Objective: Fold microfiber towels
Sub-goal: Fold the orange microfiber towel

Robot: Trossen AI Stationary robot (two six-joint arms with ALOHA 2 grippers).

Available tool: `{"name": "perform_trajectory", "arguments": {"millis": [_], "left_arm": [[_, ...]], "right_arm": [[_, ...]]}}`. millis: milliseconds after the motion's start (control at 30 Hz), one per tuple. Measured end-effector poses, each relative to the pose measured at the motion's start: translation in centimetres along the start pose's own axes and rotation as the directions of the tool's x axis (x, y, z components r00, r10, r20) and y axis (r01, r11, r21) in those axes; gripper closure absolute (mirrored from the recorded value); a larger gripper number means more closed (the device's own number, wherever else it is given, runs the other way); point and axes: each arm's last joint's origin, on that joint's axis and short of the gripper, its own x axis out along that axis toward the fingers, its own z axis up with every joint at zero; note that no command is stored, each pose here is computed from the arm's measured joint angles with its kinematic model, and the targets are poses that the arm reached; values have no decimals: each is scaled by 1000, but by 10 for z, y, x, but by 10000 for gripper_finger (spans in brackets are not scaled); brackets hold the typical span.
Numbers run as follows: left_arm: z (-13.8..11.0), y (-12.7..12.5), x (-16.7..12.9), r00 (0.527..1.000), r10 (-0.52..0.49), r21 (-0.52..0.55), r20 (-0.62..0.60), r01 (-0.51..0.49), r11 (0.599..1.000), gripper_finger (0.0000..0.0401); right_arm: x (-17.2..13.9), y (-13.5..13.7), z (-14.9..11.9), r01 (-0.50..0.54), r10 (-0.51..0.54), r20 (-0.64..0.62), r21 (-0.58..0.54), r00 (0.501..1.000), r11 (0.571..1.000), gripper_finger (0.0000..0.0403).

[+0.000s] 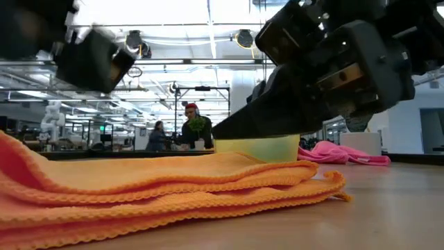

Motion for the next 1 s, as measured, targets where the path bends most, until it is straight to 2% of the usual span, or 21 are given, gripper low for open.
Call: {"name": "perform_trajectory", "arguments": {"millis": [133,267,400,500,567,633,733,867,1000], "left_arm": [[-23,10,-2,961,192,-48,-200,-206,977,190],[-37,22,-6,883,359,-121,-301,-409,904,216],[-33,20,-5,893,363,-138,-267,-408,902,240],[-25,15,-2,926,332,-143,-178,-358,923,255],[-19,9,0,946,307,-126,-107,-319,939,264],[-12,4,0,955,296,-97,-31,-297,950,272],[-7,4,0,937,348,-43,37,-347,937,280],[-6,11,-2,863,501,-26,71,-500,865,285],[-11,23,-4,783,621,-68,38,-618,784,286]], "right_arm": [[1,-4,-2,20,-20,-34,14,999,1000,390],[0,-16,-15,117,-113,-164,15,980,993,390],[-9,-32,-6,227,-236,-229,-63,944,972,390],[-27,-46,13,361,-392,-251,-163,885,918,390],[-40,-51,30,413,-446,-232,-178,864,893,390],[-49,-49,44,377,-404,-212,-159,890,913,390],[-55,-30,53,178,-208,-183,-168,961,970,390],[-44,6,38,-9,-30,-173,-224,984,975,384],[-23,36,21,-88,35,-167,-318,985,944,357]]}}
